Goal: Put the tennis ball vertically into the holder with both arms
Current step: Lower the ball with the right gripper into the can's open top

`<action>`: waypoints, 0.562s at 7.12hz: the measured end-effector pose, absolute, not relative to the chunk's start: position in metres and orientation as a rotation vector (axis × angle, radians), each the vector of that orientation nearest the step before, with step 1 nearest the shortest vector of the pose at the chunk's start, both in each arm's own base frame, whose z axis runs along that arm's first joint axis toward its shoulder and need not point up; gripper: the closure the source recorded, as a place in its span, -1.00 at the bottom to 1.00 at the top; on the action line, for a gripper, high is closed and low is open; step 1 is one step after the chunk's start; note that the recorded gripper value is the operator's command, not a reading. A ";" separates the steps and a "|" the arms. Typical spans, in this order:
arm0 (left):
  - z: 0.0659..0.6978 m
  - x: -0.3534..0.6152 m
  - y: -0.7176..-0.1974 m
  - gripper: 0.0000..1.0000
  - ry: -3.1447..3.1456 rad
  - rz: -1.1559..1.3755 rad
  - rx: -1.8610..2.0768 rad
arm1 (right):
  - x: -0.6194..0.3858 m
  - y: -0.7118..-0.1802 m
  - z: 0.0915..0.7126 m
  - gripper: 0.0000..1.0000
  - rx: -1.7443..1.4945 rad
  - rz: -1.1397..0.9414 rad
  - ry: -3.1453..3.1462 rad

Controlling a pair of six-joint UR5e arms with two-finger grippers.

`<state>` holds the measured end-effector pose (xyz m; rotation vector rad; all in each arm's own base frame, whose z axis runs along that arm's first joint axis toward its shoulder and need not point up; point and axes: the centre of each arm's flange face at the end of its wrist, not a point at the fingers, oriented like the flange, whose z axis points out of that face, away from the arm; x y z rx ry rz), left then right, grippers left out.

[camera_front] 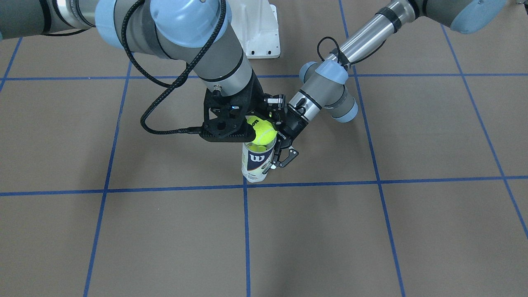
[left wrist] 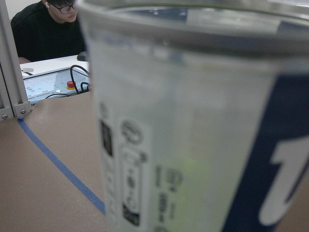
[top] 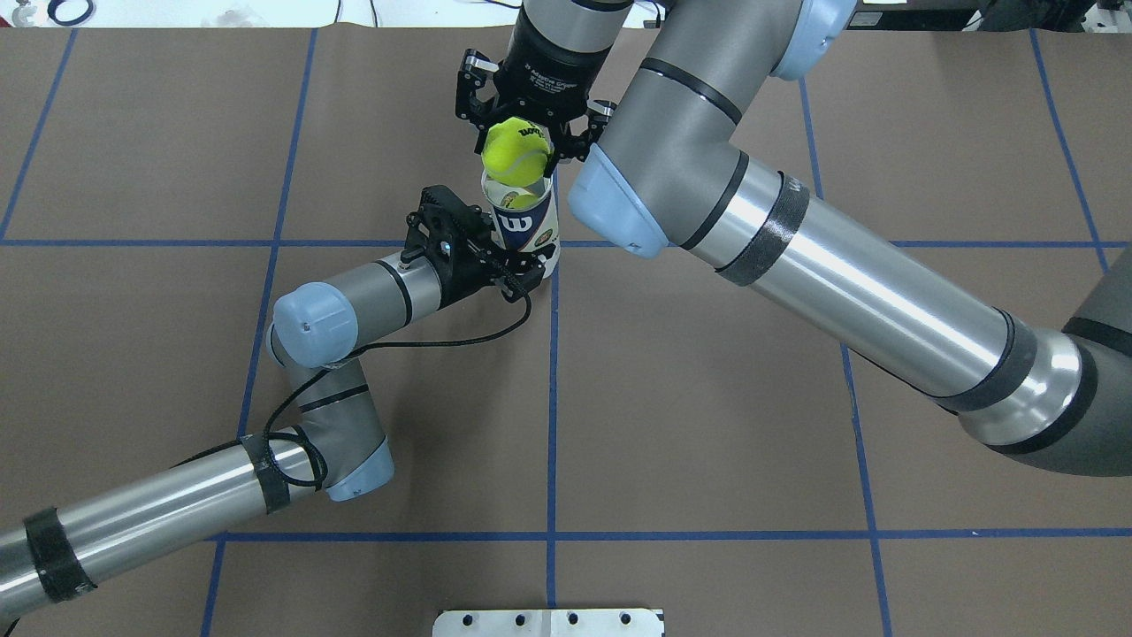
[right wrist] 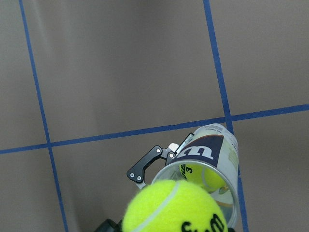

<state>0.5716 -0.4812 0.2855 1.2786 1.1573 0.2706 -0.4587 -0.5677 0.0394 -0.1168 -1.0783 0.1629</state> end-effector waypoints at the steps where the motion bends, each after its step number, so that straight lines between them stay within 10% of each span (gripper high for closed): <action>1: 0.286 0.571 -0.482 -0.47 1.156 0.270 1.279 | -0.459 -0.567 0.041 -0.98 -0.117 0.163 -1.078; 3: 0.286 0.569 -0.484 -0.47 1.154 0.268 1.281 | -0.458 -0.566 0.037 -0.97 -0.116 0.158 -1.084; 4: 0.286 0.569 -0.484 -0.47 1.154 0.268 1.281 | -0.456 -0.564 0.035 -0.12 -0.114 0.154 -1.091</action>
